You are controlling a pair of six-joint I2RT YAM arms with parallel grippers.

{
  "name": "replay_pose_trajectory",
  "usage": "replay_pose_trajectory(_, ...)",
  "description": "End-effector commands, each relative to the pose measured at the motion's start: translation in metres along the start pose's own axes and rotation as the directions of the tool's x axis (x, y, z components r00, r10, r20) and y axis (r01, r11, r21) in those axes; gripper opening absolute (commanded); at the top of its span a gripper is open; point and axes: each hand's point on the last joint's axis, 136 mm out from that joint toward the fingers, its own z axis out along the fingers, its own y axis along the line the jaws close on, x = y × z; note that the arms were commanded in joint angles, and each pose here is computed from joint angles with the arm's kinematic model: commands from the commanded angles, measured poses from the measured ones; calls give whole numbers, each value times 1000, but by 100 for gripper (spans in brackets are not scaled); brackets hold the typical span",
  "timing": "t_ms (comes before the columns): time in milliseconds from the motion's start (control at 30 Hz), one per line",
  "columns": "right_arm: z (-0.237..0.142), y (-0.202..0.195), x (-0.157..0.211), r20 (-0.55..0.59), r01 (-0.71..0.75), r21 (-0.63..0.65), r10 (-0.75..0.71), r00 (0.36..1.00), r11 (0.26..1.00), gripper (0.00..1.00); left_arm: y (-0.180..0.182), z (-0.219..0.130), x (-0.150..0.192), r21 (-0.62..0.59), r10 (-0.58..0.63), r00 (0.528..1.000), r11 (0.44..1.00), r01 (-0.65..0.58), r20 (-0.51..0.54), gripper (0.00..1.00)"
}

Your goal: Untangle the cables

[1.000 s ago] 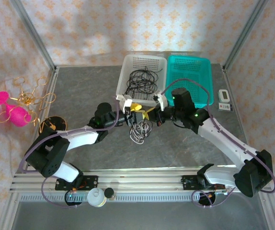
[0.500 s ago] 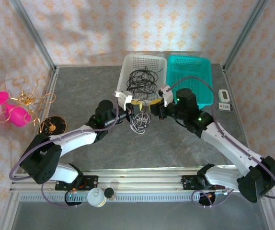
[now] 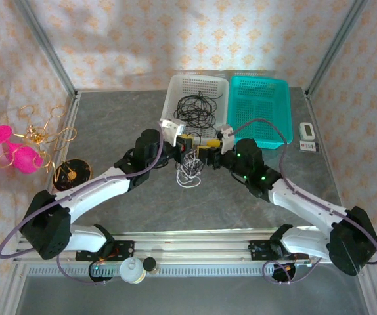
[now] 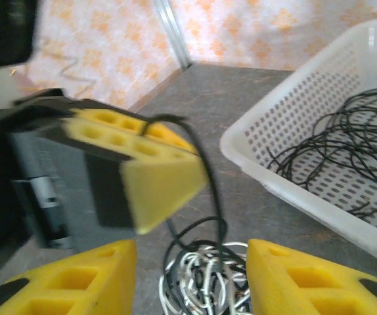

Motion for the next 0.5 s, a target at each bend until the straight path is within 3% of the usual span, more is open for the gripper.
replay_pose_trajectory(0, 2, -1, -29, 161, -60, -2, 59, 985, 998, 52, -14, -7, -16, 29, -10, 1000, 1000, 9, 5, 0)
replay_pose_trajectory(200, 31, 4, -14, 115, -111, -79, 119, 986, 991, 55, -29, -10, -23, 63, -9, 1000, 998, 10, -8, 0)
replay_pose_trajectory(467, 44, -43, 36, 69, -172, 117, 164, 984, 978, 51, -47, -38, -62, 89, -21, 996, 996, 12, 90, 0)
